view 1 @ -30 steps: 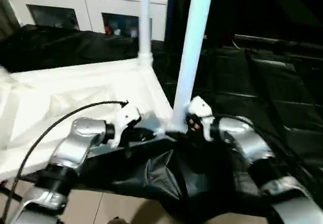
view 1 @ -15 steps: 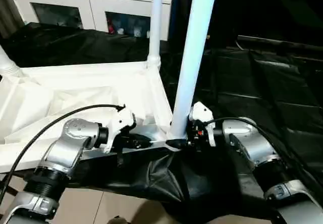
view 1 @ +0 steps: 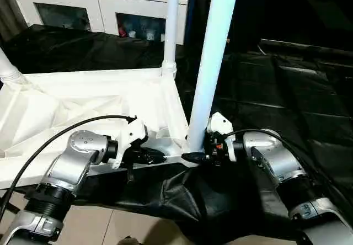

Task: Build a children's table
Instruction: Rotate leg to tighten

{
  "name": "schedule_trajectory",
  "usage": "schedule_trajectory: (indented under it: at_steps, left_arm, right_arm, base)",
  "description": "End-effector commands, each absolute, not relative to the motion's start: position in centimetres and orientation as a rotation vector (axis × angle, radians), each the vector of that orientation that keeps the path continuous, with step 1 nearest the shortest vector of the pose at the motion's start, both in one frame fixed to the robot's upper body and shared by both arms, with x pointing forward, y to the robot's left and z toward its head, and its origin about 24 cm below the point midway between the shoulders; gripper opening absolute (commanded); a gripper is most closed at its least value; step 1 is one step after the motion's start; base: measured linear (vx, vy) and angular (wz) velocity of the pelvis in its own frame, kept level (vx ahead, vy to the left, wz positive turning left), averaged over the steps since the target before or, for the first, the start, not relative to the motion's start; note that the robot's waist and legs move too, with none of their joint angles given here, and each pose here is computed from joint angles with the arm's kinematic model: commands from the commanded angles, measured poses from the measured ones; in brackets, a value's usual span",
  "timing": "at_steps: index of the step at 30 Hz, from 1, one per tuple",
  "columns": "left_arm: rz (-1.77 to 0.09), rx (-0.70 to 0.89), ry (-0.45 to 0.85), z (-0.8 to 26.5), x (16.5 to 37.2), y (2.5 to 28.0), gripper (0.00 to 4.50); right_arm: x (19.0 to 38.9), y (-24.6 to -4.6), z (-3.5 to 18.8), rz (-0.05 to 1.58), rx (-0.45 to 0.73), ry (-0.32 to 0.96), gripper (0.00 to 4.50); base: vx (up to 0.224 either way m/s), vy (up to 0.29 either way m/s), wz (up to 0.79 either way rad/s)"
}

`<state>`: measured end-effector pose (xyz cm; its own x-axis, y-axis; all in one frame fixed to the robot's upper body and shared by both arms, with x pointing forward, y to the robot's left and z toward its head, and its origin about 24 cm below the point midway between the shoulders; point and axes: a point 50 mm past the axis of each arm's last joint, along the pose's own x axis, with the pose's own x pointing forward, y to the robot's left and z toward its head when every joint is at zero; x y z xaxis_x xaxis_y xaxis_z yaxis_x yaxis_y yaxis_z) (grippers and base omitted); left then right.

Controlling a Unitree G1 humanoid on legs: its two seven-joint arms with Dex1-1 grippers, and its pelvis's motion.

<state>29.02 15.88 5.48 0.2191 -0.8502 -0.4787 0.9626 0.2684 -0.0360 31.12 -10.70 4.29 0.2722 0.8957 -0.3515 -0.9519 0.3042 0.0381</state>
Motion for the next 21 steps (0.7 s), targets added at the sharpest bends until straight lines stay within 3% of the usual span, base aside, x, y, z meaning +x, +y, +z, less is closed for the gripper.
schedule_trajectory:
  at_steps: [1,6,9,13,14,15,17,18,21]
  left_arm:
    - [-1.303,0.302,0.377,6.1,29.5,13.8,0.0]
    - [-1.071,0.294,0.321,6.0,32.2,10.9,0.0]
    - [-1.004,0.265,0.305,6.1,32.9,8.9,0.0]
    - [-0.996,0.256,0.293,6.2,33.0,7.9,0.0]
    - [-0.996,0.259,0.288,6.3,33.0,7.7,0.0]
    - [-1.009,0.263,0.284,6.2,32.9,7.6,0.0]
    - [-1.035,0.275,0.282,6.0,32.7,7.8,0.0]
    - [-1.057,0.278,0.281,5.9,32.5,8.1,0.0]
    - [-1.088,0.289,0.286,5.8,32.2,8.7,0.0]
  right_arm:
    - [31.9,-10.3,4.1,1.135,-0.186,0.325,2.7]
    - [33.9,-8.3,2.8,0.716,-0.088,0.343,2.69]
    - [34.1,-6.7,2.4,0.622,-0.062,0.357,2.69]
    - [33.9,-5.2,2.6,0.649,-0.054,0.344,2.69]
    - [33.7,-4.6,2.8,0.691,-0.029,0.334,3.38]
    - [33.7,-4.4,3.0,0.712,-0.009,0.319,3.38]
    - [33.8,-4.5,3.3,0.72,0.028,0.301,3.41]
    - [33.9,-4.8,3.4,0.723,0.017,0.29,3.69]
    - [34.1,-5.6,3.7,0.737,-0.012,0.275,3.87]
  base:
    - [0.0,0.0,0.0]
    - [0.0,0.0,0.0]
    - [0.0,0.0,0.0]
    - [0.0,0.0,0.0]
    - [0.0,0.0,0.0]
    - [0.0,0.0,0.0]
    - [0.0,0.0,0.0]
    - [0.0,0.0,0.0]
    - [0.0,0.0,0.0]
